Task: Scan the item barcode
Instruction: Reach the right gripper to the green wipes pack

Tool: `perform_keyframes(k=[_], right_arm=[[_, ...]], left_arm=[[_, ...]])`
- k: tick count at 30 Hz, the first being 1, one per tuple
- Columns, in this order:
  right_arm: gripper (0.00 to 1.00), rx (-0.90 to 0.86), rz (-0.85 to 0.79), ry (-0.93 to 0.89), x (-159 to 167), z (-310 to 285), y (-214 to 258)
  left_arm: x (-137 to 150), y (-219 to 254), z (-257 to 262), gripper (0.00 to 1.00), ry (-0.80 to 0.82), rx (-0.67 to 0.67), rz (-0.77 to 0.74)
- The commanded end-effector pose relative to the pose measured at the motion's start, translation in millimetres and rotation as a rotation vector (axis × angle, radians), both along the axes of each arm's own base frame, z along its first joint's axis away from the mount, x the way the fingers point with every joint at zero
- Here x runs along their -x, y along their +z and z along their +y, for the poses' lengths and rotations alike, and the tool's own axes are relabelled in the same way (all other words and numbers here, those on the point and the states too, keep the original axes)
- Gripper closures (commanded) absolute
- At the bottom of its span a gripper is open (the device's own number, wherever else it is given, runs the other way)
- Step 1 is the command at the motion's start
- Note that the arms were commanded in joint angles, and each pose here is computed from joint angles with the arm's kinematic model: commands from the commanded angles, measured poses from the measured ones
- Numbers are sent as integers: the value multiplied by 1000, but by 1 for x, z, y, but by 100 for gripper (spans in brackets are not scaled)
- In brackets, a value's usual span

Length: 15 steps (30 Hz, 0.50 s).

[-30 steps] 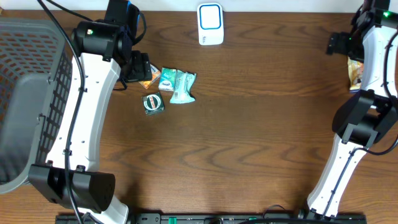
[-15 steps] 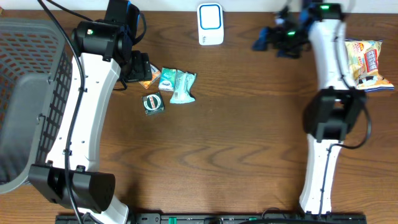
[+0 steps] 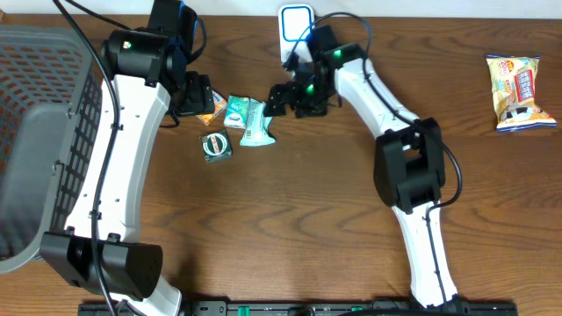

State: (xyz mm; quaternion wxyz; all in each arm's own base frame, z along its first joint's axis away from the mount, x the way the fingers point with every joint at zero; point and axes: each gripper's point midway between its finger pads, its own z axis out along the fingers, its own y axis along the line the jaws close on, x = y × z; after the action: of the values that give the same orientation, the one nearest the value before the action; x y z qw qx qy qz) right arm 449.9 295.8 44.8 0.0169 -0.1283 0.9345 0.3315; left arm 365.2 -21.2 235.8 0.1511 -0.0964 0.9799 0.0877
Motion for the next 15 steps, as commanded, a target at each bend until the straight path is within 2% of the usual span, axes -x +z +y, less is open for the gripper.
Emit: perform_keyframes(k=[1,8,12,13,15], right_arm=[[1,-65,52,-45,6,16,17],[18,-72,78,-65,17,41,1],[25,-80,95,-85,24,51,-15],[29,-80,99,-87,26,53,-19],[47,-77,103,-80,31,54,-27]], left_arm=[[0,-2,3,2,-4,-21,10],[0,-2,3,2,-4,-21,10],[0,-2,3,2,-4,-20,10],[0,-2,3,2,-4,-20,10],[0,-2,3,2,-4,-20,10]])
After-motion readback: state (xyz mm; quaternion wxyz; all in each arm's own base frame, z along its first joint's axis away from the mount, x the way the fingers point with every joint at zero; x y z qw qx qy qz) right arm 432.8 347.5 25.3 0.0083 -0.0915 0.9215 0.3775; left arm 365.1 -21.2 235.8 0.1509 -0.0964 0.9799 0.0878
